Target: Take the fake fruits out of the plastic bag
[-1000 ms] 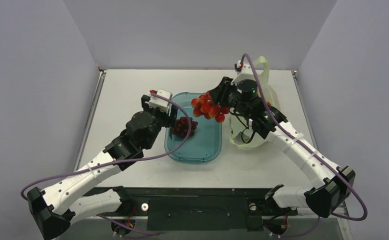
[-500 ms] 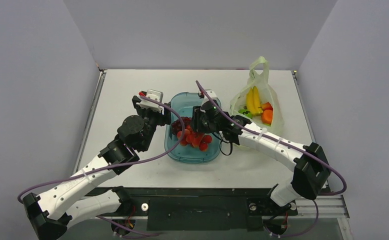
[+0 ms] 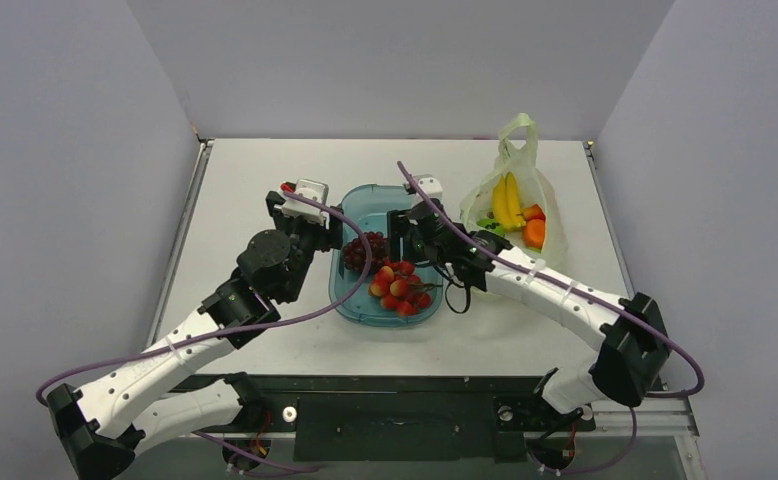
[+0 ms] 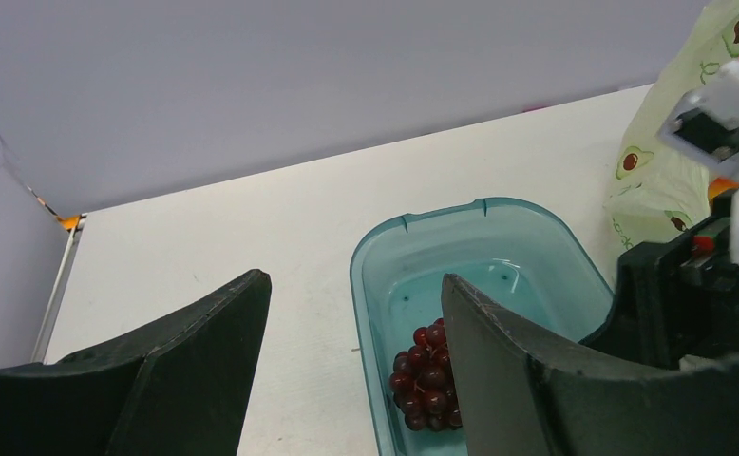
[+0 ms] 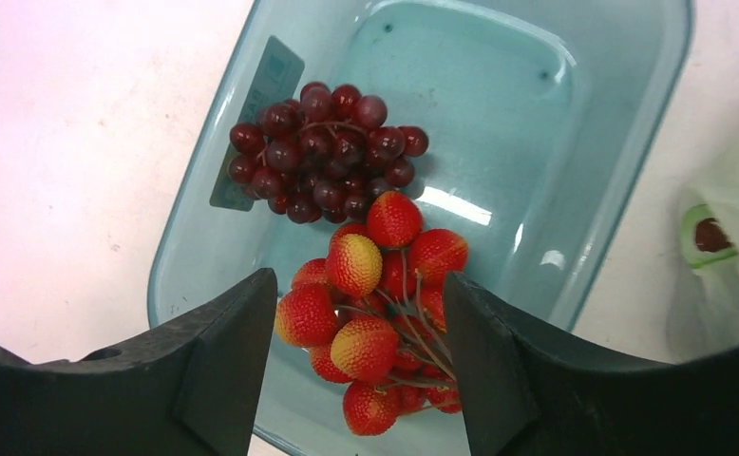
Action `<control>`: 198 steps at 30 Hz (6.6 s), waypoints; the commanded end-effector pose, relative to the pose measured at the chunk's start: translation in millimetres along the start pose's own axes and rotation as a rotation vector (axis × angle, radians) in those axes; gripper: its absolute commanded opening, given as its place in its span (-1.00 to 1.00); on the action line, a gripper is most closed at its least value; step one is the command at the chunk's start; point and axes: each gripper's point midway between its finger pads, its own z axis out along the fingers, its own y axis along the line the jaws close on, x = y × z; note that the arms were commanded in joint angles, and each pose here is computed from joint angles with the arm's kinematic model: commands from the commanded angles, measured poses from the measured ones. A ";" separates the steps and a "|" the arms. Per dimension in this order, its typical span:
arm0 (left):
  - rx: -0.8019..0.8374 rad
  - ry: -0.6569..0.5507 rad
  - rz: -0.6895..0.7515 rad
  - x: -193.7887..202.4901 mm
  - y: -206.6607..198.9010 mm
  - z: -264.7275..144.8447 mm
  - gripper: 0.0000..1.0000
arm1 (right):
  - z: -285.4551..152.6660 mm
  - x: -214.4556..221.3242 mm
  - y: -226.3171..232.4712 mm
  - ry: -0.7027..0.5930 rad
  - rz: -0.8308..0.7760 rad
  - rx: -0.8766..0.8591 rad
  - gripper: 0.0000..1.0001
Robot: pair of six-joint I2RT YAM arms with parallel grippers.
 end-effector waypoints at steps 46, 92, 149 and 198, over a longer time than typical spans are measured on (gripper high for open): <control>0.848 0.496 -0.923 93.1 -272.1 36.9 0.94 | -17.5 -13.1 -240.2 -0.164 0.408 0.447 -0.31; 0.690 0.929 -0.655 210.4 -314.8 -30.7 -1.00 | -45.5 -0.4 -300.1 -0.220 0.470 0.695 0.02; 0.702 0.816 -0.671 170.8 -314.6 -28.9 0.01 | -79.3 -5.6 -222.3 -0.270 0.402 0.336 -1.00; 0.330 0.488 -0.679 79.6 -79.1 -69.0 0.95 | 68.1 -67.8 -78.6 -0.060 -0.083 0.358 0.48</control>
